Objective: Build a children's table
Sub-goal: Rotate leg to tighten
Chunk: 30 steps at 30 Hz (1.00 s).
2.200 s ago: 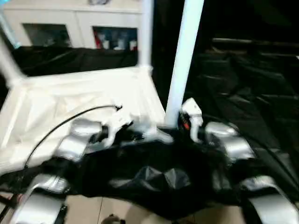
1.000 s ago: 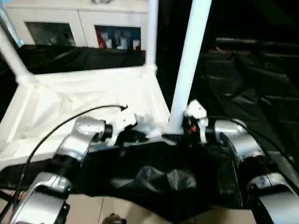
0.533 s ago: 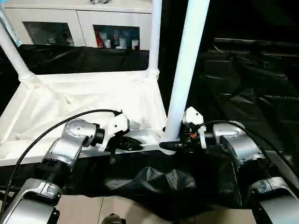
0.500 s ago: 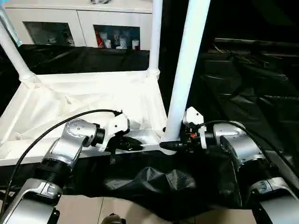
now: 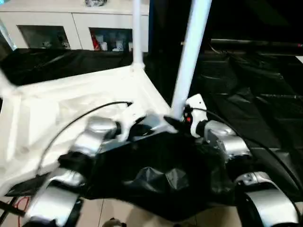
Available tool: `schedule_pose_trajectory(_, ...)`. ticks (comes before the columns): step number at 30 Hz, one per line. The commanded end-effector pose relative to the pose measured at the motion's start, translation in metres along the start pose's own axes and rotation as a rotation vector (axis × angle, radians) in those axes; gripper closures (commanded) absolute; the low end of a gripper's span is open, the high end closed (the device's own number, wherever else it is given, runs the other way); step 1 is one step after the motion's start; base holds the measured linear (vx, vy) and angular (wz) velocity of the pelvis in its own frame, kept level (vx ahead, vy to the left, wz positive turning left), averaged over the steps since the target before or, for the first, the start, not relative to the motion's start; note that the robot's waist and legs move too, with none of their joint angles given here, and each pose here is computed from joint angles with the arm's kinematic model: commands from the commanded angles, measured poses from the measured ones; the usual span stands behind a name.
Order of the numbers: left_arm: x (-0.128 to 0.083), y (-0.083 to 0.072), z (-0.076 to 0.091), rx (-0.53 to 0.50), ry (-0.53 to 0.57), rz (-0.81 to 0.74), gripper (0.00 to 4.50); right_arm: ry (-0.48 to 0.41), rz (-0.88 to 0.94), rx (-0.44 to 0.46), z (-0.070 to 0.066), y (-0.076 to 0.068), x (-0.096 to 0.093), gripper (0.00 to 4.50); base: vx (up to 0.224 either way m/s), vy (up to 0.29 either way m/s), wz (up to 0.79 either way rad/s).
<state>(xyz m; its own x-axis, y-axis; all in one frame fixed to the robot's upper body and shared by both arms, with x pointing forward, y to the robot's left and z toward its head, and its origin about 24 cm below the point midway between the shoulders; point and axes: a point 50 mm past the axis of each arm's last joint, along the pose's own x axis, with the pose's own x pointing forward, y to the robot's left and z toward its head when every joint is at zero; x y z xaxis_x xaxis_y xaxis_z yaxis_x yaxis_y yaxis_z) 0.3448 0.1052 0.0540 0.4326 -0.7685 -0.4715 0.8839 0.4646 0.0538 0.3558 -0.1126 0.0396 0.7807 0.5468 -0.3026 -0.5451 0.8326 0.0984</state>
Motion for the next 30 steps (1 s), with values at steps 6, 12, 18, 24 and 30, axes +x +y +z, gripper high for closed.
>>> schedule_pose_trajectory(6, 0.011, -0.007, 0.033, 0.084, -0.153, -0.034, 4.5, -0.034, 0.207, 0.011, -0.001, 0.055, 0.021, 1.28, 0.0, 0.0, 0.0)
schedule_pose_trajectory(12, 0.004, -0.007, 0.028, 0.118, -0.149, -0.082, 4.5, -0.032, 0.247, -0.081, 0.002, 0.05, 0.017, 0.84, 0.0, 0.0, 0.0)
schedule_pose_trajectory(18, -0.015, -0.013, 0.012, 0.175, -0.107, -0.215, 4.5, -0.023, 0.426, -0.207, 0.007, 0.034, -0.002, 0.84, 0.0, 0.0, 0.0)
schedule_pose_trajectory(24, -0.031, -0.015, -0.001, 0.2, -0.073, -0.302, 4.5, 0.033, 0.606, -0.292, 0.006, 0.026, -0.021, 0.84, 0.0, 0.0, 0.0)
schedule_pose_trajectory(30, -0.046, -0.014, -0.006, 0.207, -0.061, -0.36, 4.5, 0.085, 0.712, -0.314, 0.004, 0.02, -0.034, 1.16, 0.0, 0.0, 0.0)
